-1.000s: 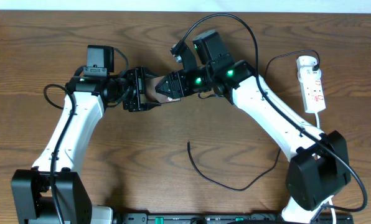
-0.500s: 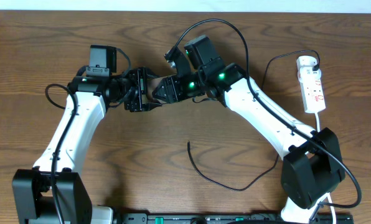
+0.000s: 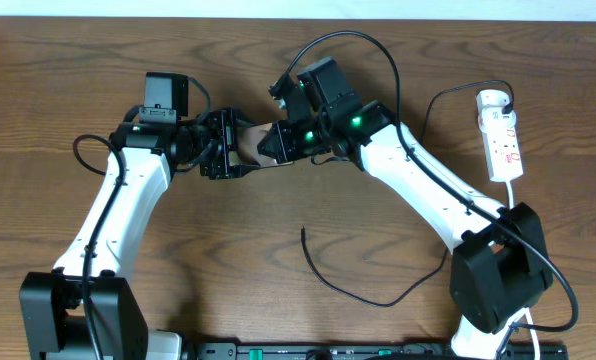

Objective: Plug charger to phone and switch on socket
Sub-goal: 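Grasp the phone's side edge with the right gripper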

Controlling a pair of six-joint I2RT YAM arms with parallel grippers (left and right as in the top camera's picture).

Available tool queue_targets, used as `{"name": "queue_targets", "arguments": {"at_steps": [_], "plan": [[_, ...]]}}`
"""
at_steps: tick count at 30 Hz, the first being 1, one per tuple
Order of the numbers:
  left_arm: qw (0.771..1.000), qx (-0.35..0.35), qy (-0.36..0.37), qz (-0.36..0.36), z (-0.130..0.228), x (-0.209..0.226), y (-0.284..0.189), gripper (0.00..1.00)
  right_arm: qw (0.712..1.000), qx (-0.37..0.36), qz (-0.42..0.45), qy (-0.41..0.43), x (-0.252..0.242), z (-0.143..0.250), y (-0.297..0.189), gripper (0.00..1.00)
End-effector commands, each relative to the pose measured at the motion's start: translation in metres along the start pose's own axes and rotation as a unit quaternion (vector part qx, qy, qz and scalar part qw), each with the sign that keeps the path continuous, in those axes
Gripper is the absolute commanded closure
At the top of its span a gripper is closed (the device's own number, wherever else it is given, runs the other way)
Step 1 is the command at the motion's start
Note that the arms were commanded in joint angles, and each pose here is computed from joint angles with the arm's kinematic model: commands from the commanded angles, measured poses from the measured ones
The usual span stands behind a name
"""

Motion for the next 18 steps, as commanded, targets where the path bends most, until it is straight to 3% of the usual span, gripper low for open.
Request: {"name": "queue_targets", "arguments": {"at_steps": [1,7,8,10,14,18], "plan": [[1.0,0.009,0.004,0.005,0.007,-0.005,-0.002,0.93,1.0,0.0,-0.025,-0.017,0.013,-0.001,0.0,0.99],[1.0,0.009,0.004,0.005,0.007,-0.005,-0.002,0.91,1.0,-0.002,-0.023,-0.018,0.011,-0.002,0.0,0.99],[1.0,0.009,0.004,0.005,0.007,-0.005,-0.002,0.83,1.0,-0.003,-0.019,-0.018,0.01,-0.003,0.0,0.99],[1.0,0.009,0.003,0.006,0.006,-0.005,-0.003,0.53,1.0,-0.006,-0.01,-0.017,0.008,-0.003,0.0,0.99],[1.0,0.02,0.004,0.016,0.003,-0.01,-0.008,0.17,1.0,-0.016,0.009,-0.011,-0.003,-0.008,-0.005,0.99],[0.998,0.048,0.021,0.031,0.005,-0.018,-0.014,0.1,0.999,-0.03,0.034,0.001,-0.021,-0.015,-0.013,0.99]]}}
Point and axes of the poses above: each gripper's point midway between its finger pads, its own y axis out along the fingers, its own x axis along the line the jaws close on, z = x × y, the point moved 4 cm from there along -y, back along the fingers, and after that the axes turned 5 degrees about -y, right-handed, at the moved point
